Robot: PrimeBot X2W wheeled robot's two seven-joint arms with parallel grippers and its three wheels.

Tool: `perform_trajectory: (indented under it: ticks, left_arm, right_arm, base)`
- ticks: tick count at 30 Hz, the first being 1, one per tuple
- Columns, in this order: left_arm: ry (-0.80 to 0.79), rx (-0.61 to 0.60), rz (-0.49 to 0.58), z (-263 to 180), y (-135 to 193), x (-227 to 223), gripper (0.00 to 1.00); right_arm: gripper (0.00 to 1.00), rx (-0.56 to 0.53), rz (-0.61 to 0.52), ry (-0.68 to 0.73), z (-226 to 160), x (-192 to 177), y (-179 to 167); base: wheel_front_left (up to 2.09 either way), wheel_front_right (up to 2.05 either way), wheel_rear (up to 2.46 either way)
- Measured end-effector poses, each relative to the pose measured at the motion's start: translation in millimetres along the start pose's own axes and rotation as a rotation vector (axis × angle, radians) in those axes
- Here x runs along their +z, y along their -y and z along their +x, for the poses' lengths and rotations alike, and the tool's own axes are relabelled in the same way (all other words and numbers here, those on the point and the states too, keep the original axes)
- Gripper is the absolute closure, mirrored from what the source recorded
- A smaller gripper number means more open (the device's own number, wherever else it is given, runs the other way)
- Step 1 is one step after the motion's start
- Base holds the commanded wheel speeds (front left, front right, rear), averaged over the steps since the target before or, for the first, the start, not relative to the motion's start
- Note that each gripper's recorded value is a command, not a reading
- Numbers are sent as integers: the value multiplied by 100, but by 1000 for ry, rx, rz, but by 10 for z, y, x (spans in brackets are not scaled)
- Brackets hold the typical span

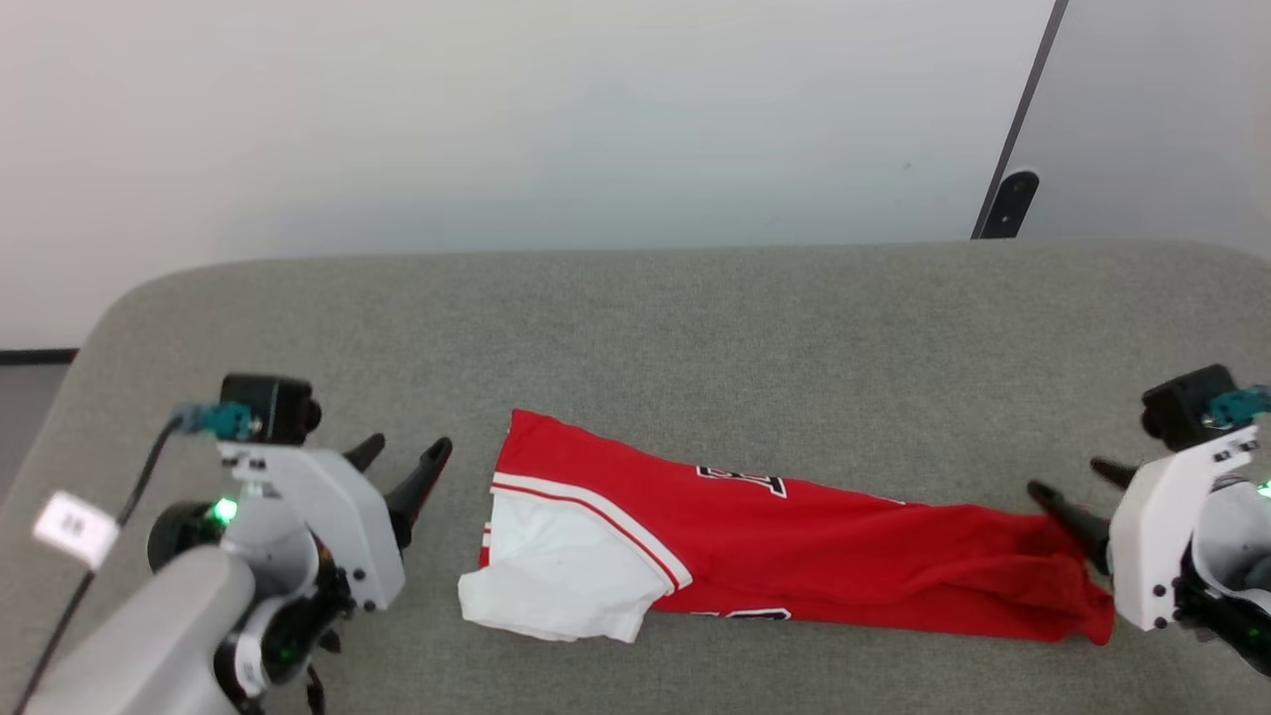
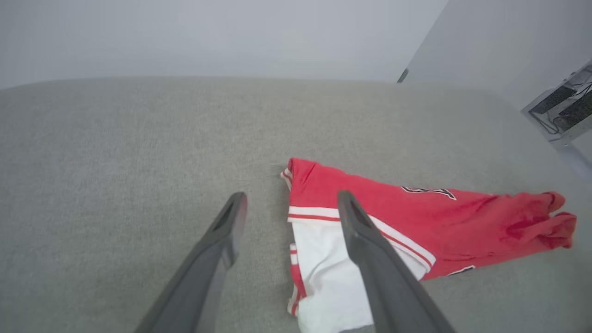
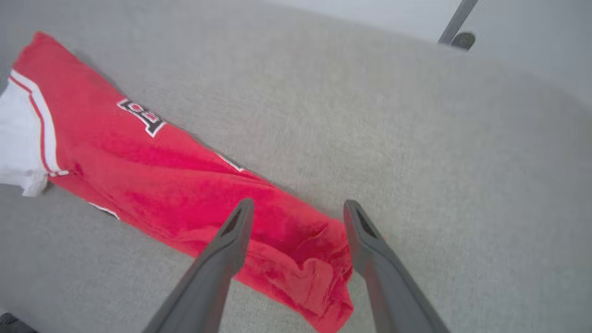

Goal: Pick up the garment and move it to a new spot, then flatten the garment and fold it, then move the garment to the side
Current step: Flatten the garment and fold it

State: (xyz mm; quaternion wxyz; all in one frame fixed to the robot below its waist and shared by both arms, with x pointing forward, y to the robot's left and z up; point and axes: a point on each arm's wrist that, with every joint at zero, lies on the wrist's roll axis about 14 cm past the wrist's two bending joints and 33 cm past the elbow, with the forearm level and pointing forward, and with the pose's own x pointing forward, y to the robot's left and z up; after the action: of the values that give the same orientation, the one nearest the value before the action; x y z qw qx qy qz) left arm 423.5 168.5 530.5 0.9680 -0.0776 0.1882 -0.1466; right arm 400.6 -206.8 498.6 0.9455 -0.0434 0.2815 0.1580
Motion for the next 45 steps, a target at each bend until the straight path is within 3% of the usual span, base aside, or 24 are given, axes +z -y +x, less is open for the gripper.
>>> perform_trajectory:
  ticks: [5,12,19,26,36,45]
  left_arm:
    - [164,-9,3,-142,71,93,0]
    - [390,22,-13,-436,113,102,0]
    - [474,97,-58,-682,72,-5,0]
    - [553,135,51,-910,97,-58,0]
    - [642,158,116,-1112,146,-29,0]
    - [638,71,118,-860,379,-3,0]
  right_arm:
    - [0,-19,-88,216,-162,261,-10]
    - [0,-39,-121,485,-313,447,-107]
    - [0,-65,-129,630,-375,391,-269]
    - [0,-73,-89,681,-366,269,-473]
    - [0,-73,-49,696,-388,150,-652]
    - [0,-219,-44,666,-573,5,-208]
  base:
    - [0,0,0]
    - [0,0,0]
    - [0,0,0]
    - [0,0,0]
    - [0,0,0]
    - [0,0,0]
